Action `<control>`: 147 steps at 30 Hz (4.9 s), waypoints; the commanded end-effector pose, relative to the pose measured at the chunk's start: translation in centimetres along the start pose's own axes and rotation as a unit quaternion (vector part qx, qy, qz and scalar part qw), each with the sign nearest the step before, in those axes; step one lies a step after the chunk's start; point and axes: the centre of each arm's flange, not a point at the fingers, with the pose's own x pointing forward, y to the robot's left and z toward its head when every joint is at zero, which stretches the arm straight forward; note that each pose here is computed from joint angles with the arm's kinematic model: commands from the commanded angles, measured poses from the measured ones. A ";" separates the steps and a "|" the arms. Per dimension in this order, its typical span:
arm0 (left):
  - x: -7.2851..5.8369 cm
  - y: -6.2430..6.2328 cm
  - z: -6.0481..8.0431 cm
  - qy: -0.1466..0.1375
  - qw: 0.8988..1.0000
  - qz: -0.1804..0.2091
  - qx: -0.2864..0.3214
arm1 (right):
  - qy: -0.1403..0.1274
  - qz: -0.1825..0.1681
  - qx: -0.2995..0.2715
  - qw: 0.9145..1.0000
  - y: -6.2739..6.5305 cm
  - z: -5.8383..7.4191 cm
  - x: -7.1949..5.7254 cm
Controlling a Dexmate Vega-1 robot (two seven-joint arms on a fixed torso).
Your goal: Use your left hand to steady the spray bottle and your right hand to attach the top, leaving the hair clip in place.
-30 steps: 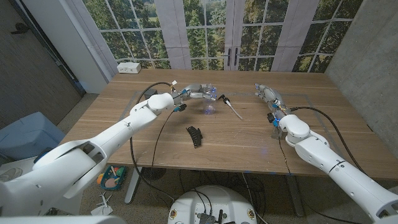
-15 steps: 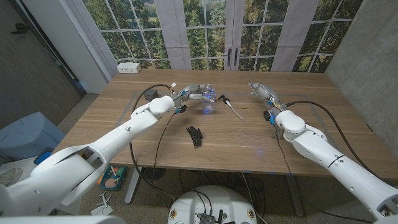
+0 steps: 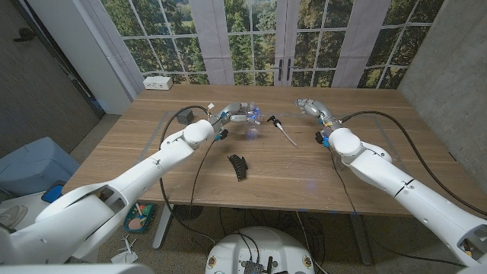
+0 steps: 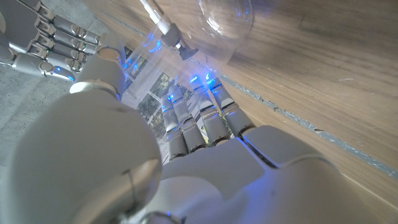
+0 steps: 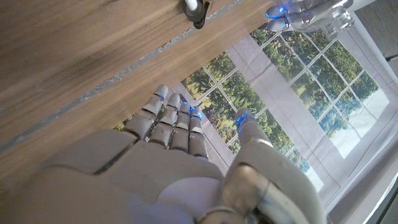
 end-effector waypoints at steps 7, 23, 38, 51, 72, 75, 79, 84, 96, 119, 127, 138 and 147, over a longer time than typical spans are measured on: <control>-1.1 -0.8 -0.8 0.009 1.000 0.009 -0.022 | 0.005 -0.020 -0.160 0.987 1.6 3.4 0.4; -2.0 -0.8 -1.5 0.015 0.999 0.013 -0.031 | 0.031 -0.035 -0.265 0.963 4.8 5.1 1.6; -2.0 -0.5 -1.8 0.015 0.999 0.013 -0.033 | 0.059 -0.024 -0.334 0.940 7.0 4.6 3.3; -1.8 -0.2 -2.2 0.017 0.999 0.013 -0.034 | 0.079 -0.014 -0.369 0.926 8.0 3.8 4.5; -1.4 0.2 -2.1 0.017 0.999 0.010 -0.030 | 0.091 -0.010 -0.415 0.905 9.7 2.6 6.0; -1.4 0.2 -2.1 0.018 0.999 0.012 -0.027 | 0.095 -0.012 -0.425 0.900 10.0 2.6 6.2; -1.5 0.2 -2.1 0.020 0.999 0.012 -0.028 | 0.099 -0.014 -0.431 0.897 10.3 2.5 6.4; -1.5 0.3 -2.1 0.019 0.999 0.012 -0.030 | 0.107 -0.009 -0.438 0.892 10.6 2.0 6.8; -1.7 0.4 -2.1 0.018 0.999 0.014 -0.030 | 0.133 -0.007 -0.446 0.885 10.8 1.5 7.4; -1.9 0.7 -2.3 0.020 0.999 0.013 -0.031 | 0.120 -0.019 -0.455 0.882 11.6 0.9 7.9; -1.8 0.6 -2.4 0.022 0.999 0.008 -0.030 | 0.108 -0.041 -0.442 0.890 11.6 1.0 7.9; -1.6 0.7 -2.3 0.022 0.999 0.003 -0.026 | 0.092 -0.108 -0.383 0.913 10.8 0.3 7.1; -1.5 0.6 -2.1 0.021 0.999 0.001 -0.025 | 0.070 -0.144 -0.346 0.924 10.2 0.4 6.7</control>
